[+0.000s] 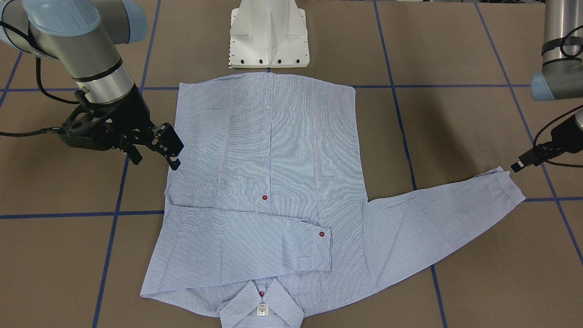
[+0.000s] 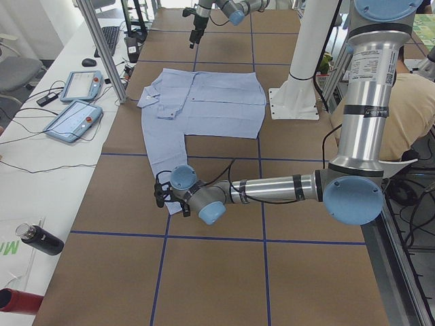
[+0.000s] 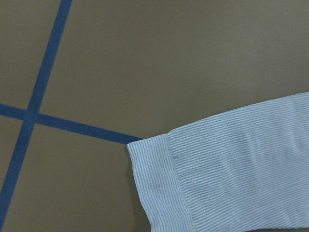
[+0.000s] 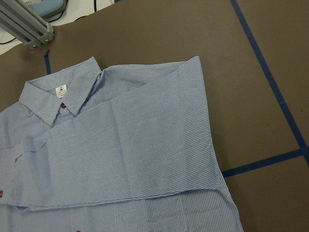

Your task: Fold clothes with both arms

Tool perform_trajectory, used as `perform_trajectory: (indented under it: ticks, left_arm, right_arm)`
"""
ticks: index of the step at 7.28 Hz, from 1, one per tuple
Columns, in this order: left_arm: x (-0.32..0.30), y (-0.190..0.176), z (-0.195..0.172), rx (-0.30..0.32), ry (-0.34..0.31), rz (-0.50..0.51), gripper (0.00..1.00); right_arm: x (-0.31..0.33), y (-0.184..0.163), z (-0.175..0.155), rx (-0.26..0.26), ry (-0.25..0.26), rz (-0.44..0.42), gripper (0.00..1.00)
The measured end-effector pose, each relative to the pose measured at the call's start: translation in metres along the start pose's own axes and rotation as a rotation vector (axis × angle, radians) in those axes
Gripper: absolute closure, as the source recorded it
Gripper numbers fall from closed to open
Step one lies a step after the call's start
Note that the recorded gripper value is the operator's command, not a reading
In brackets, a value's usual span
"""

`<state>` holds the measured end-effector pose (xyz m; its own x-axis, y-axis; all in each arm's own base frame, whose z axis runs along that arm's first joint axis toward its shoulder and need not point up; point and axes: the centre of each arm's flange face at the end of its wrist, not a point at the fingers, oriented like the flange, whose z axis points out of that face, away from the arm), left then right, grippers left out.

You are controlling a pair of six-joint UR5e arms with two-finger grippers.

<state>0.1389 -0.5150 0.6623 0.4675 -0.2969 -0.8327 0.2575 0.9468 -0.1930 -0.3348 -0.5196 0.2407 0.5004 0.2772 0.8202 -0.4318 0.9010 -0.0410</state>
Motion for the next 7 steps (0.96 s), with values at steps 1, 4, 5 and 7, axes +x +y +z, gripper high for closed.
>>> perform_trajectory:
  ticks: [1, 4, 5, 7]
  left_arm:
    - [-0.005, 0.004, 0.010, -0.016, -0.006, -0.024, 0.01]
    - [-0.003, 0.006, 0.020, -0.026, 0.002, -0.040, 0.03]
    - [0.001, 0.004, 0.022, -0.027, 0.003, -0.037, 0.06]
    - [0.007, -0.002, 0.026, -0.025, 0.005, -0.034, 0.25]
  right_arm:
    - [0.000, 0.000, 0.000, 0.002, 0.000, -0.001, 0.00]
    - [0.000, 0.000, 0.000, 0.007, 0.002, -0.006, 0.00]
    - [0.001, 0.000, 0.001, 0.008, 0.003, -0.006, 0.00]
    - [0.002, -0.001, 0.003, 0.008, 0.008, -0.005, 0.00]
